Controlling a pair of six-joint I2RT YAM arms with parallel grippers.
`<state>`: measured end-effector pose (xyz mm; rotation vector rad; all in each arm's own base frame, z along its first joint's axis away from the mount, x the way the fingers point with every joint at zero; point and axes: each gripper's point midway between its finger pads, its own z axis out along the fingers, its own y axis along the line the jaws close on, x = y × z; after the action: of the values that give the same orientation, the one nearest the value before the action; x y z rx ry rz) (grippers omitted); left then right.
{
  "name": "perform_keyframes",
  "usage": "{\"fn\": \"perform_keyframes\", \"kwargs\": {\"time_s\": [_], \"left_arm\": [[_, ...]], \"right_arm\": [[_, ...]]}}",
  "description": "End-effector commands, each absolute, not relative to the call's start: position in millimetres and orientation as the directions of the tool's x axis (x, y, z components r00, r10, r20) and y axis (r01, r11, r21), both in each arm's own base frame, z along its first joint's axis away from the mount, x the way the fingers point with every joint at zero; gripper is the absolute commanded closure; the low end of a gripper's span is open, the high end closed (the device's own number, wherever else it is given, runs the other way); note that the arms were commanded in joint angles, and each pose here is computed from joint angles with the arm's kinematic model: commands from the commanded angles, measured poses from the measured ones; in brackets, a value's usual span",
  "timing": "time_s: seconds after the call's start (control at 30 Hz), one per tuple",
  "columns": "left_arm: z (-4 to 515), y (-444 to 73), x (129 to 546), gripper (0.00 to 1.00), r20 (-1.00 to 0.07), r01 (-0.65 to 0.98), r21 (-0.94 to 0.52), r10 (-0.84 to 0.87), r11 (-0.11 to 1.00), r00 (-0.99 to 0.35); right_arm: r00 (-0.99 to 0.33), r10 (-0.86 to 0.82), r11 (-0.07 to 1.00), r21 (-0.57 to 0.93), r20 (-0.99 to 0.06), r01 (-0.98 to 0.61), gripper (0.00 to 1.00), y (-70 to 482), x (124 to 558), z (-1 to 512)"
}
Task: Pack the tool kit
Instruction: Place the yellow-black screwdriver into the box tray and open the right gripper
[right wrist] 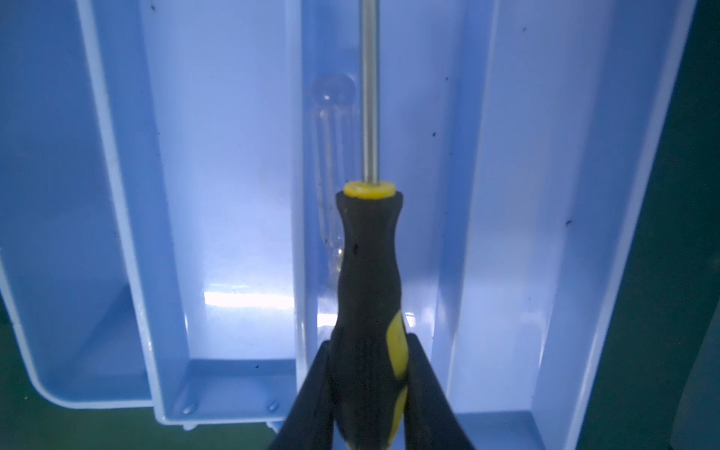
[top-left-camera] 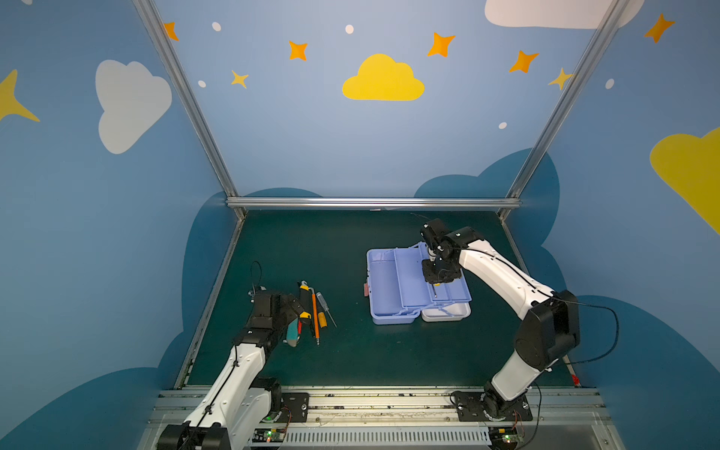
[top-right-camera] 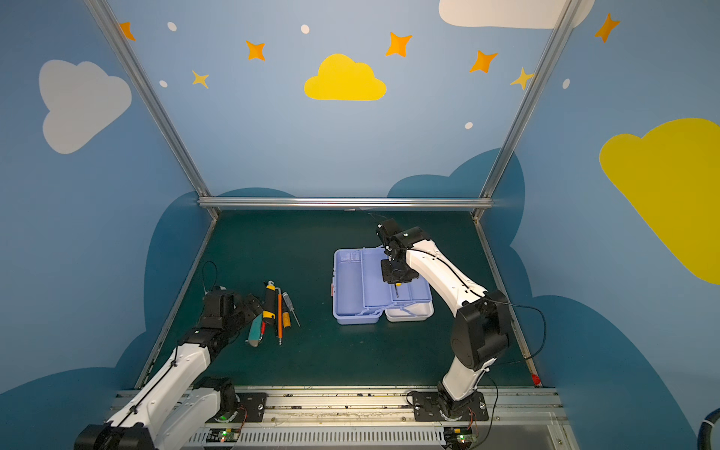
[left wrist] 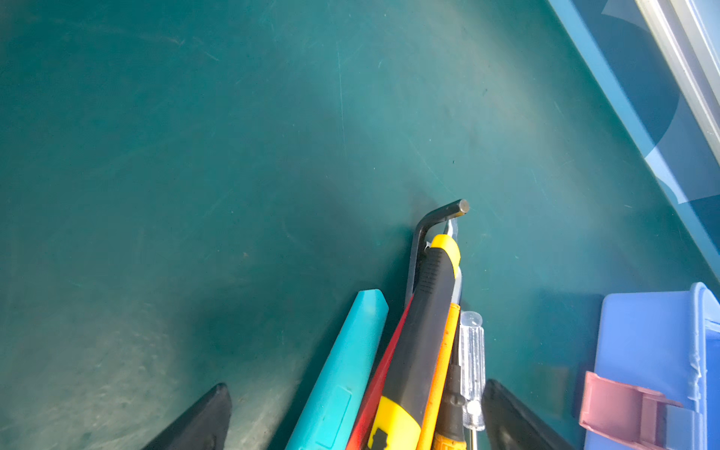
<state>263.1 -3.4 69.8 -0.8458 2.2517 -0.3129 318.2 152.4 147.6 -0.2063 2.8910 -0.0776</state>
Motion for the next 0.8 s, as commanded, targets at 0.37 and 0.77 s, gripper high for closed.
{"fn": "perform_keyframes", "kwargs": {"time_s": [0.37,0.77], "left_arm": [[72,-2,265,0.00,-0.539,-0.476,-0.429,-0.641,0.767,-0.546],[75,3,263,0.00,-0.552,-0.494,-0.422,-0.648,0.760,-0.525]], "right_arm": [[-0.961,-0.120,0.990,-0.106,-0.249,-0.096,0.62,137,320,154],[-0.878,-0.299,0.946,0.006,-0.373,-0.324,0.53,221,319,192]]}}
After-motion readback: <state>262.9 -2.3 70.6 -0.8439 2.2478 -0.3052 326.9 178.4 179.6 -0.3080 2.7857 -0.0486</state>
